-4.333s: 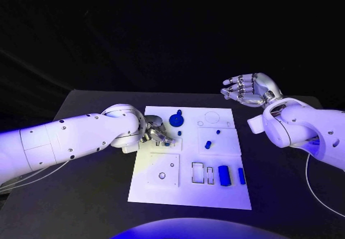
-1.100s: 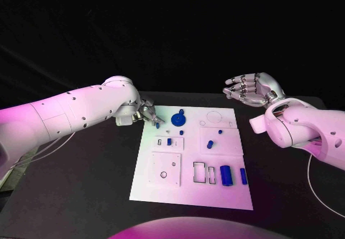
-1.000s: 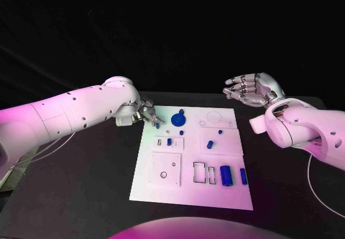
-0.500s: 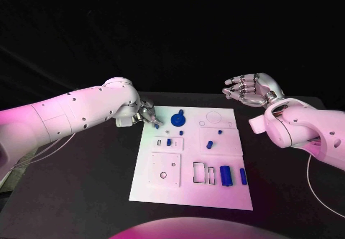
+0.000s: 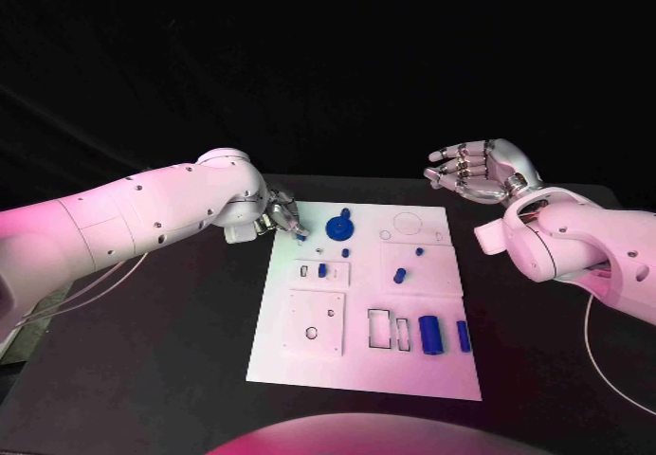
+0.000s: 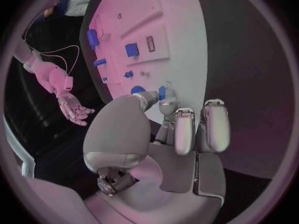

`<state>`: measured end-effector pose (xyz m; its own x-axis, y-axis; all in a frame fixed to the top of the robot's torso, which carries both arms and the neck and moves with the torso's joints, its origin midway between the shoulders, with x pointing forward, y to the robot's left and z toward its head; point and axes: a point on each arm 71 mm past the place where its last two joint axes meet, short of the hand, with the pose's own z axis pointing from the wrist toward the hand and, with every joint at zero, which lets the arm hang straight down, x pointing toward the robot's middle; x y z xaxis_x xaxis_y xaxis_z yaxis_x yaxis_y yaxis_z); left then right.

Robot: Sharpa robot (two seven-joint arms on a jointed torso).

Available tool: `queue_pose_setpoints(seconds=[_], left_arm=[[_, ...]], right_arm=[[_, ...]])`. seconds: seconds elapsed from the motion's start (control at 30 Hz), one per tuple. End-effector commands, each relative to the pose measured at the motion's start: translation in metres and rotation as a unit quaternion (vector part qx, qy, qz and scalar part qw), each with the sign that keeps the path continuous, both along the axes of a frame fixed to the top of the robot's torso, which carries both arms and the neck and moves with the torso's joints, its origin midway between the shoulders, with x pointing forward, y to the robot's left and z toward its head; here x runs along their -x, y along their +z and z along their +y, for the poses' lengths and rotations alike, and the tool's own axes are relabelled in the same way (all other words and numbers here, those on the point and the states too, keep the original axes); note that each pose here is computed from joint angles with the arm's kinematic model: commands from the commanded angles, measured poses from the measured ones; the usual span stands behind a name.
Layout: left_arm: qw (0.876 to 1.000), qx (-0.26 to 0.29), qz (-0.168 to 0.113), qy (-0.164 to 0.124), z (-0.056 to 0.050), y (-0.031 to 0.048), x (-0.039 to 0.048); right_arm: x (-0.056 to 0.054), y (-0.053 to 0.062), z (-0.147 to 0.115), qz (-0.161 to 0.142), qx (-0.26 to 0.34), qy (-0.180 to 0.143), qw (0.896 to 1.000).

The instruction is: Assemble the parts on the task board

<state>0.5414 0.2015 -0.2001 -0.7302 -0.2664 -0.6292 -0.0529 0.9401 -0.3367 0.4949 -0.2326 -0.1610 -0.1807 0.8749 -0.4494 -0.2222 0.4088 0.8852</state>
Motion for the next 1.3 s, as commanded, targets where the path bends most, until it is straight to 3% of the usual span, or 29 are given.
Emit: queue_pose_setpoints(seconds=[0.03, 0.53, 0.87, 1.3], left_arm=[[0.999, 0.043, -0.001, 0.017, -0.001, 0.0021, 0.0020], [0.997, 0.074, -0.011, 0.013, 0.002, 0.0083, 0.0336], [0.997, 0.071, -0.020, -0.005, 0.003, -0.0028, 0.0610], [0.998, 0.059, -0.018, -0.019, 0.001, -0.0167, 0.0752]], right_arm=[[0.001, -0.001, 0.000, -0.003, -0.002, 0.004, 1.000], [0.002, -0.004, -0.001, 0.003, -0.006, 0.003, 1.000], [0.002, -0.007, 0.000, 0.007, -0.007, 0.005, 1.000], [0.002, -0.010, 0.002, 0.010, -0.008, 0.009, 1.000]])
